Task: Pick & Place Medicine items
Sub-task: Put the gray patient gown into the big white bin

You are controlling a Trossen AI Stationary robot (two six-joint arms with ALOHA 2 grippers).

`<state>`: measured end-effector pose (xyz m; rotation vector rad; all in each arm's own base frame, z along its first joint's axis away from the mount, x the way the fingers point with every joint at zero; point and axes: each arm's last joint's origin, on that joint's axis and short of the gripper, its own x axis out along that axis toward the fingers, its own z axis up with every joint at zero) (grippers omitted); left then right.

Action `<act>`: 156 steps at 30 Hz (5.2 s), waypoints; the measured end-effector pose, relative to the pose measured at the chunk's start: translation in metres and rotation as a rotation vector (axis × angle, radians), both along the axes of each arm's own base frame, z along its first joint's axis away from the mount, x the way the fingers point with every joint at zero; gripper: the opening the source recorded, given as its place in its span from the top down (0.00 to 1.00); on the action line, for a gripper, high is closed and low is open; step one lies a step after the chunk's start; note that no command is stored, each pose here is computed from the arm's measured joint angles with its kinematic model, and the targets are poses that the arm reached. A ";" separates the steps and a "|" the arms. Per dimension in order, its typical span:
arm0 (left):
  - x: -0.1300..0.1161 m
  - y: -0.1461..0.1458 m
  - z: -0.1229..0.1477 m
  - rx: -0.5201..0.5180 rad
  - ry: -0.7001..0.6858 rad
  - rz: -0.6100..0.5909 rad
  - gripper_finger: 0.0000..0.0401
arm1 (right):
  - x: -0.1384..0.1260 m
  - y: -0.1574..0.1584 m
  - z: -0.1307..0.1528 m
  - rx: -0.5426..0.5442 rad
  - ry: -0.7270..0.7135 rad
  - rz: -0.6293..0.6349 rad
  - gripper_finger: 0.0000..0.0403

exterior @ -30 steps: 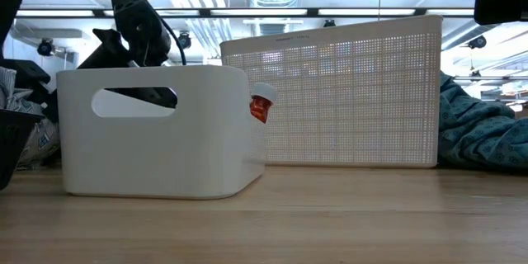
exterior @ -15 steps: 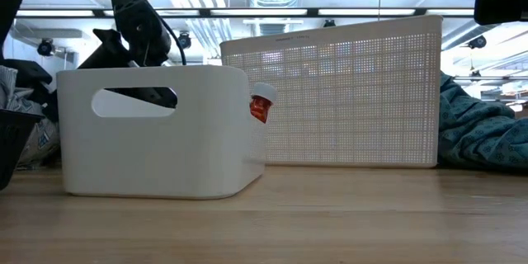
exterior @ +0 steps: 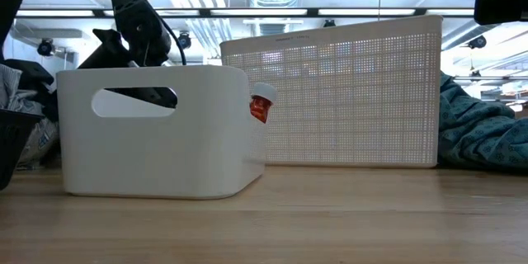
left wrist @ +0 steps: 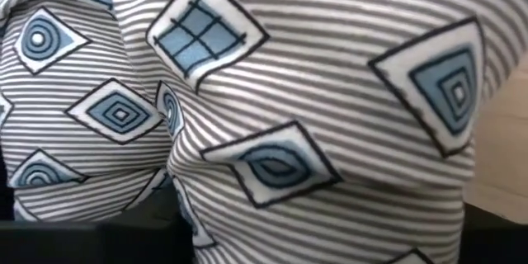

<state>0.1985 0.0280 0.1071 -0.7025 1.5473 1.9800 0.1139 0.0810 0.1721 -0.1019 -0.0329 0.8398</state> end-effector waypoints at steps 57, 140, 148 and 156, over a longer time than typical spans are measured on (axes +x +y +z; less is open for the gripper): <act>0.056 0.003 0.061 0.261 -0.055 -0.280 0.68 | 0.000 0.000 0.000 0.001 0.001 0.000 0.49; 0.178 0.092 0.228 0.703 -1.274 -1.848 0.68 | 0.000 0.000 0.000 0.001 0.001 0.000 0.49; 0.220 0.106 0.206 0.424 -1.182 -1.812 0.67 | 0.000 0.000 0.000 0.001 0.000 0.000 0.49; 0.243 0.117 0.190 0.230 -1.079 -1.752 0.67 | 0.000 0.000 0.000 0.000 0.000 -0.001 0.49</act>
